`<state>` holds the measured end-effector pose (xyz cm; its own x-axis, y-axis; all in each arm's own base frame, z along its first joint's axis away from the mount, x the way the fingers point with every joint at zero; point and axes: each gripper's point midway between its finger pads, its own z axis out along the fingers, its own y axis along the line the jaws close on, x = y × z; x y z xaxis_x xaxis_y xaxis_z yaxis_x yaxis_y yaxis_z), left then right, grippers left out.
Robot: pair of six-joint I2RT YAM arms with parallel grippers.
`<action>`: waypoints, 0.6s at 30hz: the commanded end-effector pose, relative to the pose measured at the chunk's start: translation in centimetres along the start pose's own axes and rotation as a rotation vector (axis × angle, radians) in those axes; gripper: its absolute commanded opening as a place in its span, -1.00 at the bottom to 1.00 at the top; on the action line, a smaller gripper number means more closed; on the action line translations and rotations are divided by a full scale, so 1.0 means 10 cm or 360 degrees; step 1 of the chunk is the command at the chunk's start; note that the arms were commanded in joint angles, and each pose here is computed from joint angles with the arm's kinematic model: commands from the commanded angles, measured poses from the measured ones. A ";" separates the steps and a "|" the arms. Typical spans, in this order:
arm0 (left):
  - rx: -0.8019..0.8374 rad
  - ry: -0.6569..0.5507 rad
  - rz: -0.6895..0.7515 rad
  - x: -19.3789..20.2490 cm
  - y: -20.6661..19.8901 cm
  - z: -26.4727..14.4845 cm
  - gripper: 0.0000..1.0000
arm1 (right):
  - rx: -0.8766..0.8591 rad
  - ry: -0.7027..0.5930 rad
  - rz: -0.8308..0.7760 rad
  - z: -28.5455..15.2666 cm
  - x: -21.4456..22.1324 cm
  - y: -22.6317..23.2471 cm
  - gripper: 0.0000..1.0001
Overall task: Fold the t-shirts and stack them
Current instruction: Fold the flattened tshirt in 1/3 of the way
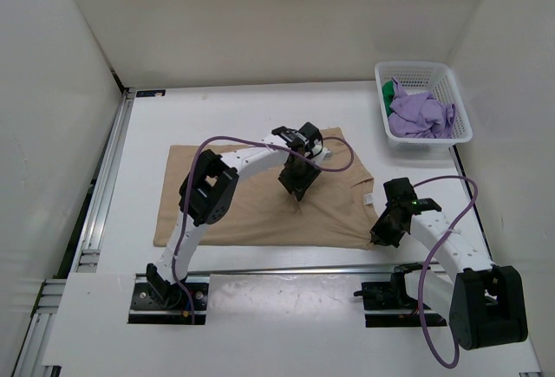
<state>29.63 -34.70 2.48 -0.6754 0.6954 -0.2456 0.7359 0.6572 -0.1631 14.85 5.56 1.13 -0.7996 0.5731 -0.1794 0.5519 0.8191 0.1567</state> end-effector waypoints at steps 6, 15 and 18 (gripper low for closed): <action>-0.0119 -0.0201 0.0014 -0.21 0.06 -0.59 0.33 | 0.0104 -0.0020 -0.0033 0.01 -0.01 -0.15 -0.98; -0.0525 -0.0230 -0.0576 1.35 1.28 -1.73 0.61 | 0.0073 -0.0030 -0.0046 -0.02 -0.03 -0.10 -0.92; -0.0670 -0.0042 -0.1014 2.41 1.68 -1.71 0.61 | 0.0076 -0.0032 -0.0032 -0.02 -0.04 -0.11 -0.92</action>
<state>29.58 -9.89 12.93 -0.8743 0.2865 -0.3917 0.3154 0.9489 -0.0099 14.88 5.45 1.15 -0.8052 0.5639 -0.1832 0.5426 0.8254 0.1557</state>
